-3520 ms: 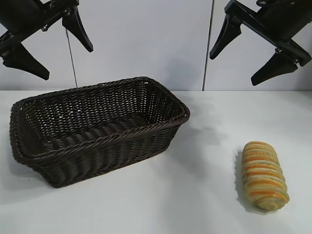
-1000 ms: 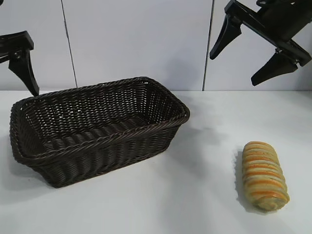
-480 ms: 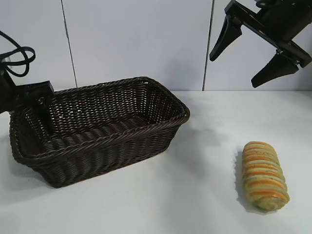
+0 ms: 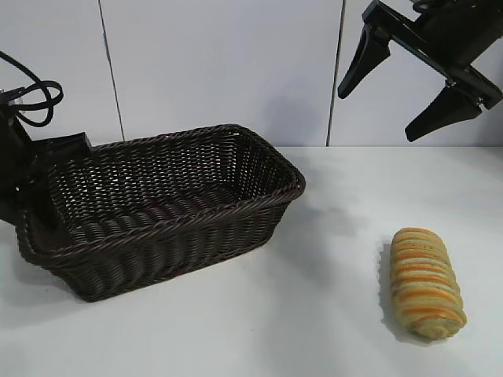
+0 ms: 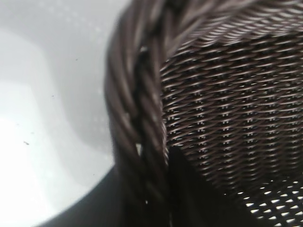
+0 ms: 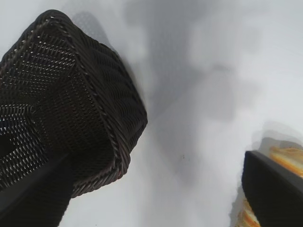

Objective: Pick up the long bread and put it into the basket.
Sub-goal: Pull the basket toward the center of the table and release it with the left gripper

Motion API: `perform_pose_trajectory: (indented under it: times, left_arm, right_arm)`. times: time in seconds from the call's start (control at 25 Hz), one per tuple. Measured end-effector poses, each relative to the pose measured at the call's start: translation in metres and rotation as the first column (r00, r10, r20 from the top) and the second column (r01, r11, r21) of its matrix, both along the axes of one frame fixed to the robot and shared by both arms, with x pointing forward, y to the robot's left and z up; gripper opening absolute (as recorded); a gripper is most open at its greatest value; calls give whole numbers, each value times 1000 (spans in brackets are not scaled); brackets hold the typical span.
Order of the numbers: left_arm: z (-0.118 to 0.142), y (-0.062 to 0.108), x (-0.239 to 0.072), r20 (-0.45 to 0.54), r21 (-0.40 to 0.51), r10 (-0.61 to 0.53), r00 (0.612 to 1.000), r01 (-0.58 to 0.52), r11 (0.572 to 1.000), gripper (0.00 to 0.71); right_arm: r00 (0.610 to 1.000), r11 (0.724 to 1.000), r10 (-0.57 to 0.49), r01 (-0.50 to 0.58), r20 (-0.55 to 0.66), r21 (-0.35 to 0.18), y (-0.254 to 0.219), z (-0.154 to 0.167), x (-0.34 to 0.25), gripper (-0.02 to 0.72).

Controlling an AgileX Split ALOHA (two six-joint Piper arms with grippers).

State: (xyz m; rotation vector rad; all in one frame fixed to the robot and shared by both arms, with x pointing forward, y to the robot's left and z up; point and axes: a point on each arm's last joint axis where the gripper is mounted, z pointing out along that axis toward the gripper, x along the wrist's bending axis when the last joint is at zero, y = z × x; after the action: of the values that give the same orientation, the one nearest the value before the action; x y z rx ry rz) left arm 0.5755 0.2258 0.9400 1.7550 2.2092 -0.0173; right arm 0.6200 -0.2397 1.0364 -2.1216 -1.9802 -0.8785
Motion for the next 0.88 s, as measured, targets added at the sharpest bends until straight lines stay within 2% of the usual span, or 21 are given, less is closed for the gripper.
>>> perform_pose_trajectory:
  times: [0.12, 0.28, 0.48, 0.6, 0.88]
  left_arm:
    - [19, 4, 10, -9, -14, -96, 995, 96, 995, 99]
    - [56, 4, 25, 19, -8, -247, 969, 247, 969, 99]
    - [90, -1, 40, 72, -27, -288, 955, 291, 956, 99]
    - [88, -4, 48, 73, -51, -294, 953, 298, 953, 99]
    - [37, -12, 64, -25, -86, -314, 949, 311, 947, 99]
  right_arm:
    - [1000, 1000, 0, 0, 0, 0, 0, 0, 0, 695]
    - [1000, 1000, 0, 0, 0, 0, 0, 0, 0, 695]
    - [1000, 1000, 0, 0, 0, 0, 0, 0, 0, 695]
    - [1000, 1000, 0, 0, 0, 0, 0, 0, 0, 695]
    - [1000, 1000, 0, 0, 0, 0, 0, 0, 0, 695]
